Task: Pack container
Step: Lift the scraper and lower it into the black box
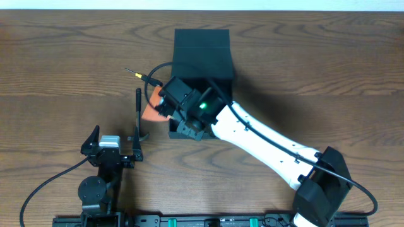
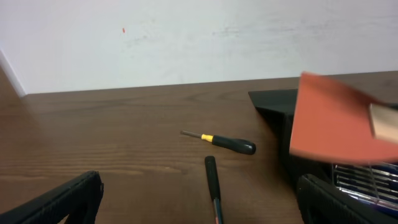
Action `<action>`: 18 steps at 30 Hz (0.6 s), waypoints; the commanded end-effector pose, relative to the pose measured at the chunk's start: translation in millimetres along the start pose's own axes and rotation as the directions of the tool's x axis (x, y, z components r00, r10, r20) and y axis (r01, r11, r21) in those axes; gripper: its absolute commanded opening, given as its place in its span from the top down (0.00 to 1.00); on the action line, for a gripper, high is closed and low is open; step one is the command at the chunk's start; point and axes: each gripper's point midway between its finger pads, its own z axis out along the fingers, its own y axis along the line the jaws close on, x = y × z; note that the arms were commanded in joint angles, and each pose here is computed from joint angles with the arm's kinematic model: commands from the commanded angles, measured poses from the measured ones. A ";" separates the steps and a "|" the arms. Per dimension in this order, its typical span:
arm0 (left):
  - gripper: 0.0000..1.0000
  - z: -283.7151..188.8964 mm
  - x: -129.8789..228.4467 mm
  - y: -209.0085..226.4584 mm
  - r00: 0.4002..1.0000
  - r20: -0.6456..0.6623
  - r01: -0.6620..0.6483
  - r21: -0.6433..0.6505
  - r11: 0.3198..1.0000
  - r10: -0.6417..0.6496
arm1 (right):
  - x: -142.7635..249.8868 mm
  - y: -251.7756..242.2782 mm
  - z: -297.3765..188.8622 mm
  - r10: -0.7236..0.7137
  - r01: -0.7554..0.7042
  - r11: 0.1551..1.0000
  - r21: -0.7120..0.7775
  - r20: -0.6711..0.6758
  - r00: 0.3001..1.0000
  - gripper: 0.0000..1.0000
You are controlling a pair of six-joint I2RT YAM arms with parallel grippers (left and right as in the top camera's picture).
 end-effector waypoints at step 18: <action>0.02 0.8 15.8 -0.8 0.999 -0.046 -0.007 0.005 1.000 0.008 | 29.5 -43.6 38.2 0.237 -0.233 0.971 0.060 -0.073 0.969 0.99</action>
